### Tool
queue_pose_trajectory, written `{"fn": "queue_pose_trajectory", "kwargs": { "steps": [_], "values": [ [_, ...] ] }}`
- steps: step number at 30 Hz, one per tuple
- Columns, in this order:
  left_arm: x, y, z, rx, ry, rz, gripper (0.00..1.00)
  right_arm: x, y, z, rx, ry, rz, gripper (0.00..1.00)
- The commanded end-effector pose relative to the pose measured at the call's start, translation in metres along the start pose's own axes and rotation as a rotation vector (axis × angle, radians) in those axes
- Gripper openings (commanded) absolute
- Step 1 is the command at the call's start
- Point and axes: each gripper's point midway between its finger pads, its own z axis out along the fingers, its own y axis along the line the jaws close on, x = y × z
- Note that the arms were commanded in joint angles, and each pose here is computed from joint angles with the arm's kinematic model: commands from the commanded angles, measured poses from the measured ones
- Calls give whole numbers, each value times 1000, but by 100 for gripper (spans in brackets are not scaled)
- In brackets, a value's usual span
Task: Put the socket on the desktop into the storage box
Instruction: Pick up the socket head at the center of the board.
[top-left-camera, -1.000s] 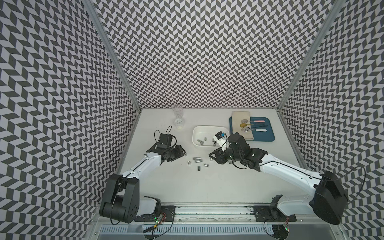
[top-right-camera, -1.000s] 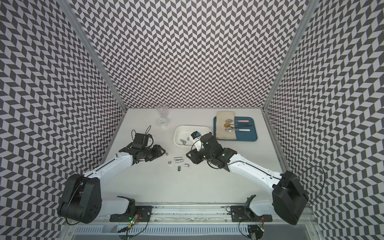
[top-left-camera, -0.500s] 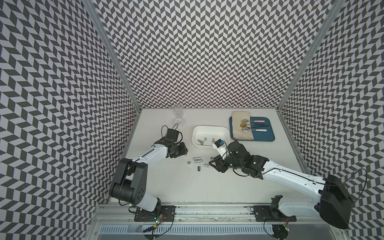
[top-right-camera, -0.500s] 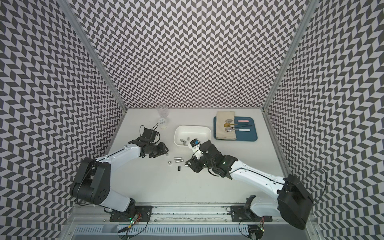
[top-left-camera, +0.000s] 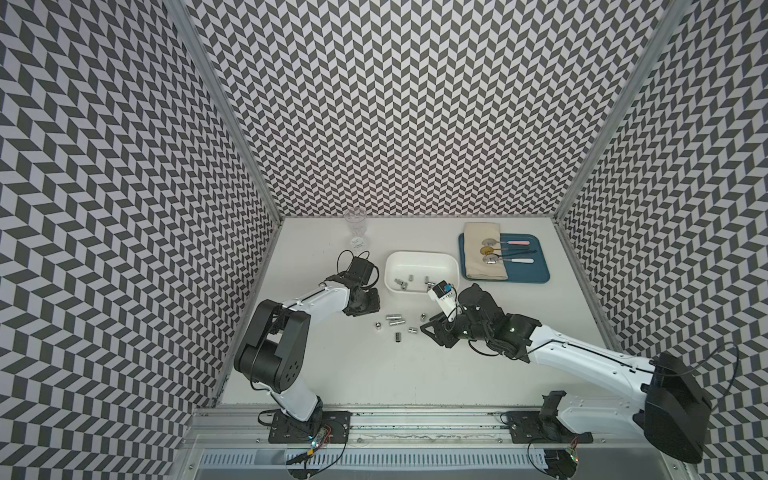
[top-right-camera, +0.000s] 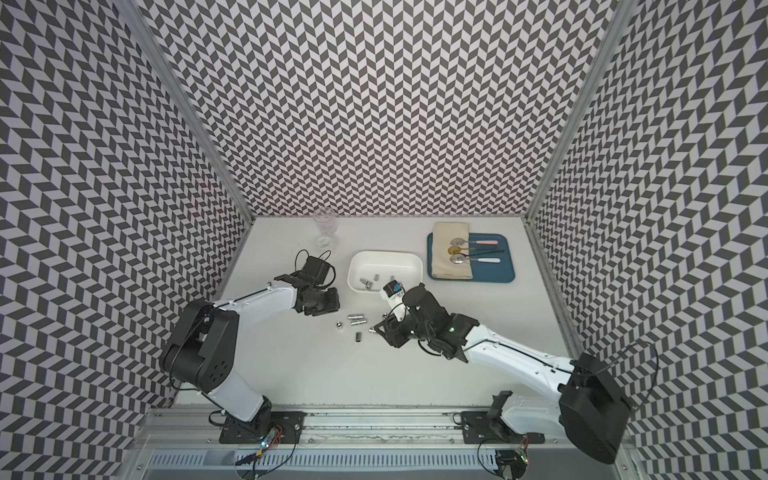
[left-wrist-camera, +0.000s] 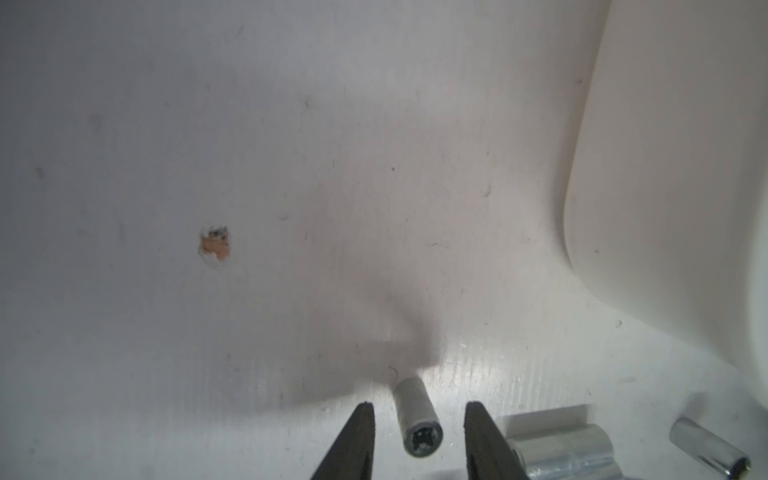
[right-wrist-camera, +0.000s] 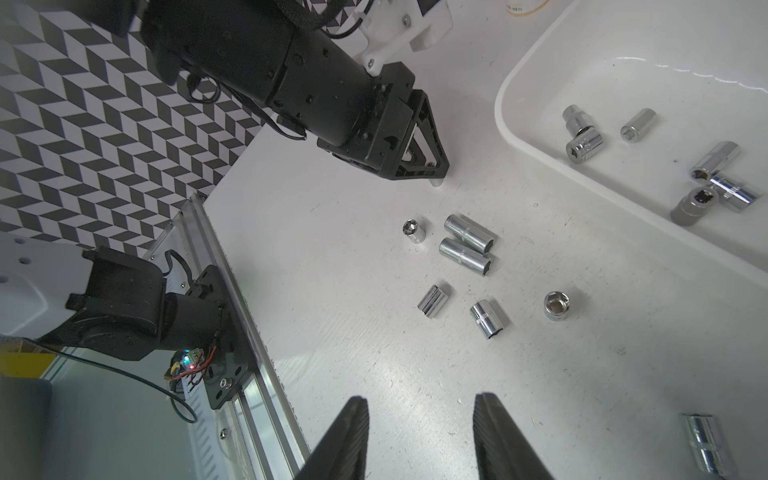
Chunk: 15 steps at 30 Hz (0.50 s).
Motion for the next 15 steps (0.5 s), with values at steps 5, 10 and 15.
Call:
{"fn": "queue_pose_trajectory", "kwargs": {
  "steps": [5,10,15],
  "values": [
    [-5,2,7,-54,-4,30,34,-14,6,-5,-13,-66,-12,45],
    [-5,2,10,-60,1,34,30,-11,4,-4,-7,-61,-7,45],
    [-4,3,12,-65,6,40,19,-10,2,-3,0,-65,-1,45]
  ]
}}
